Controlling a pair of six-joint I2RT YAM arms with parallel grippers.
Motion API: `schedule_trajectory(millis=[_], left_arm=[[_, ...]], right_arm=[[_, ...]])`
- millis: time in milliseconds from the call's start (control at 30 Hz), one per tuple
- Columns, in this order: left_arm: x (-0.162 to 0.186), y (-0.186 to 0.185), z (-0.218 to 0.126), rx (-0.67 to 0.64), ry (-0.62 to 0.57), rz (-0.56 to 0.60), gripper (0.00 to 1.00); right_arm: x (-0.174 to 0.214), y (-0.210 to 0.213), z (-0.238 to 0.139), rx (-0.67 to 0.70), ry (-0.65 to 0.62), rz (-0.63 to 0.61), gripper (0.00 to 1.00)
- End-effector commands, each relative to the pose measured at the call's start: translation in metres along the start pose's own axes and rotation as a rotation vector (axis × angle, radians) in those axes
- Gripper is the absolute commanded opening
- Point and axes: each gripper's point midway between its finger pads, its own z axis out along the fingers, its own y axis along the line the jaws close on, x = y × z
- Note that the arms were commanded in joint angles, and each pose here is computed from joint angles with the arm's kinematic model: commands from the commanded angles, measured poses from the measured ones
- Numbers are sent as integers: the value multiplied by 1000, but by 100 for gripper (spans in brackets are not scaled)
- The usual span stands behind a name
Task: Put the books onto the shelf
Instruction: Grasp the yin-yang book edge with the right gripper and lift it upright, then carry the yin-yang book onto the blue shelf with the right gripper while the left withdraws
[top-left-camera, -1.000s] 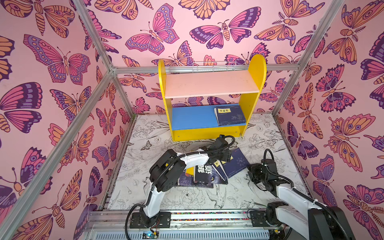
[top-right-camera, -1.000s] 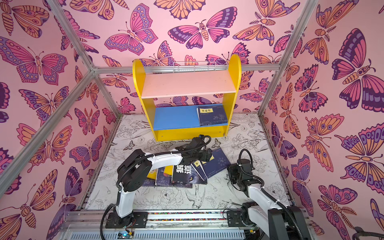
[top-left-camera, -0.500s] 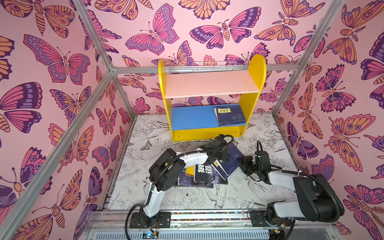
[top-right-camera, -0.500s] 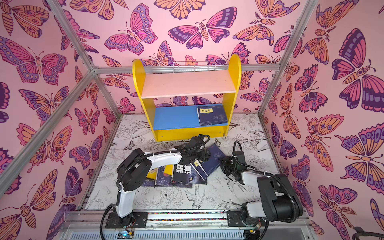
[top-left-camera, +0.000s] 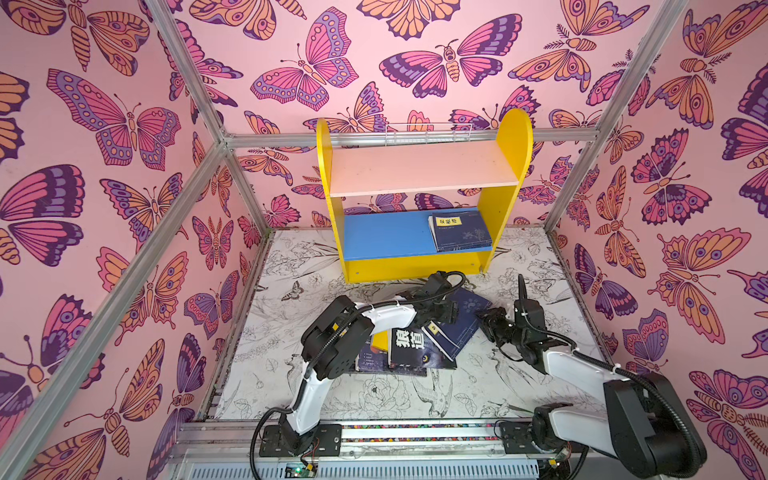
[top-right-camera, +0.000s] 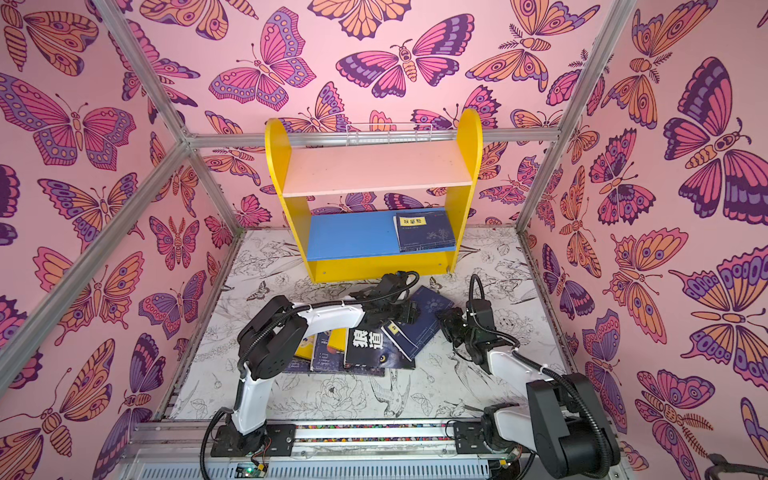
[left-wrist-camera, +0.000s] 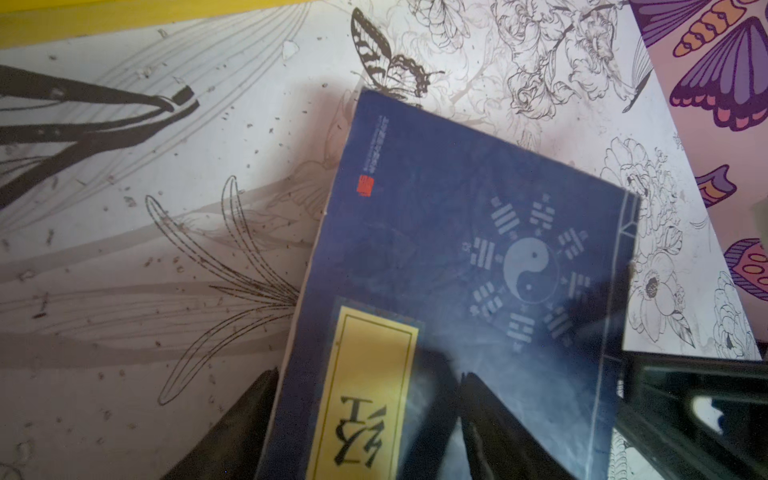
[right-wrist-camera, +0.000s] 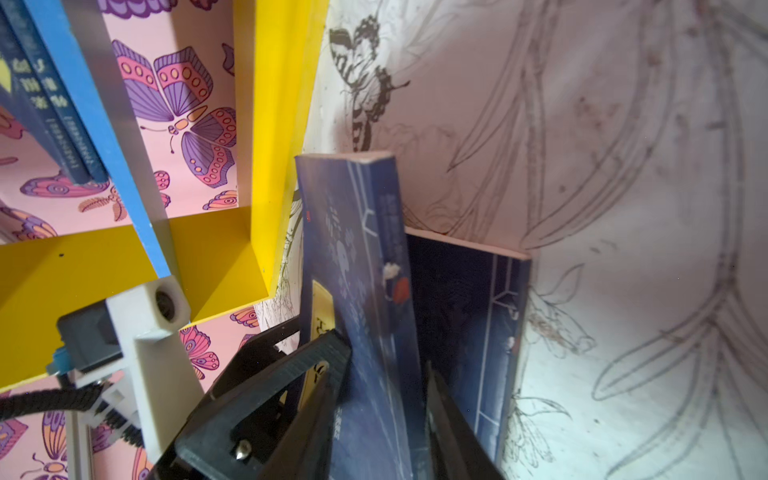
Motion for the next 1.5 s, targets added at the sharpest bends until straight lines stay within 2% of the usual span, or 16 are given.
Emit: schedule_trajectory(millis=[0,233,467,533,667,800,900,967,1067,1133,1300,1467], left_arm=[[8,1,3,6,34,-6,70],[9,1,3,5,35,-4,70],[9,1,2,15,31,-5,70],[8,1,1,18,26,-6,69],[6,3,-1,17,9,-16,69],[-8,16,-18,-39,-72,-51,73],[-28,36,-47,-153,-213,-78,74],[-40,62,-79,-291,-342,-121,74],[-46,99,-127,-486,-508,-199,74],[-39,119,-149,-581,-575,-238,74],[-30,133,-156,-629,-582,-268,74],[-32,126,-145,-599,-542,-244,74]], right_arm=[[2,44,-2,-131,15,-99,33],[10,53,3,-136,46,-134,25],[16,50,13,-122,88,-123,22],[17,51,15,-116,96,-128,18],[17,52,14,-110,94,-135,1],[12,63,2,-123,60,-173,0],[9,85,-15,-150,36,-246,0],[7,107,-30,-189,13,-304,0],[4,146,-52,-292,-21,-374,0],[4,173,-65,-368,-31,-405,0],[-10,231,-83,-529,-97,-373,0],[-39,270,-63,-595,-152,-288,0]])
